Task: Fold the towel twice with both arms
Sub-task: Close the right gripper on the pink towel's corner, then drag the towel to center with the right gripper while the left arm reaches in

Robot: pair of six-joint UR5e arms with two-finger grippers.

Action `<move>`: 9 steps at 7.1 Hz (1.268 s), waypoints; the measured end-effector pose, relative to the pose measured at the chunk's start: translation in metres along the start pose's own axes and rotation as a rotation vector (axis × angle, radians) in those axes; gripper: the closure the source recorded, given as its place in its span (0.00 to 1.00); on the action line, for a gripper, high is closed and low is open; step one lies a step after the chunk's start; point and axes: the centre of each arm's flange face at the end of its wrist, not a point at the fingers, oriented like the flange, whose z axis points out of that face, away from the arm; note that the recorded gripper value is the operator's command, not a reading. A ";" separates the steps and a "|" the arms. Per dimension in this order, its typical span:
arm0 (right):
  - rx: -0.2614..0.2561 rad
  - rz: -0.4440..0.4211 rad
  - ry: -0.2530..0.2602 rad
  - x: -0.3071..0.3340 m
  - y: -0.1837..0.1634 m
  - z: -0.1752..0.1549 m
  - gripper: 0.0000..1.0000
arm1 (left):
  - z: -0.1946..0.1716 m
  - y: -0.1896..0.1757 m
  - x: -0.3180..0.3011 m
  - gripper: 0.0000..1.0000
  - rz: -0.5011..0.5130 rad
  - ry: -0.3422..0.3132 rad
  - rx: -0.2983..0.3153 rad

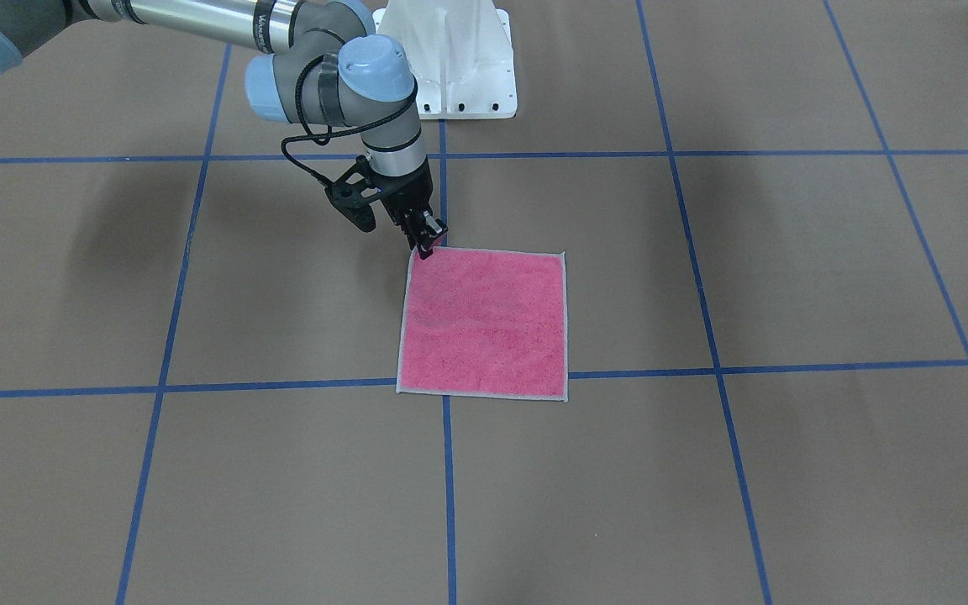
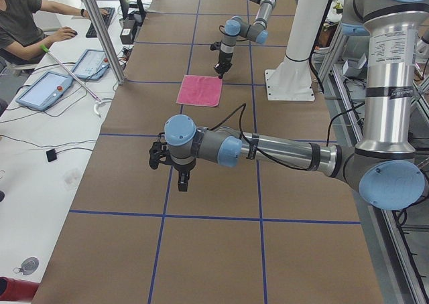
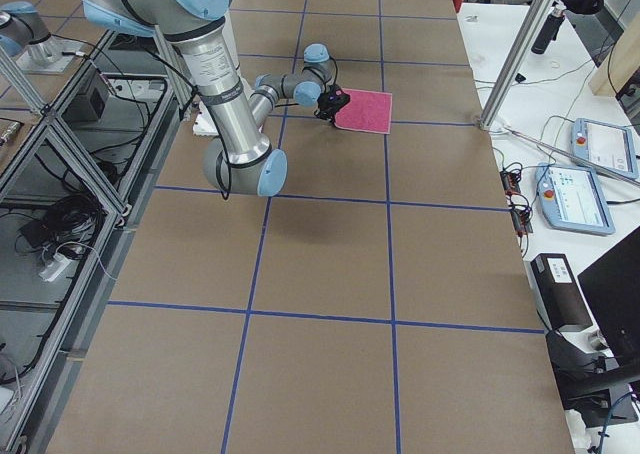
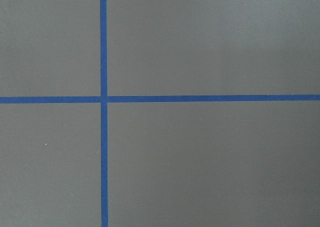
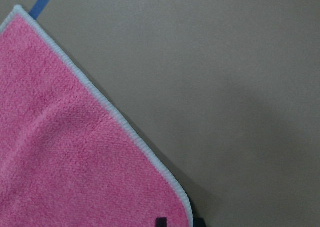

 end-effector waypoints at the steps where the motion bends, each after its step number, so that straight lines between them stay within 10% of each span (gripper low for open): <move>1: 0.000 -0.001 0.000 0.001 -0.001 0.000 1.00 | -0.001 -0.002 0.002 0.00 -0.006 0.001 0.003; 9: 0.027 0.033 0.010 0.032 -0.090 -0.028 1.00 | 0.042 -0.081 0.218 0.00 -0.201 0.071 -0.056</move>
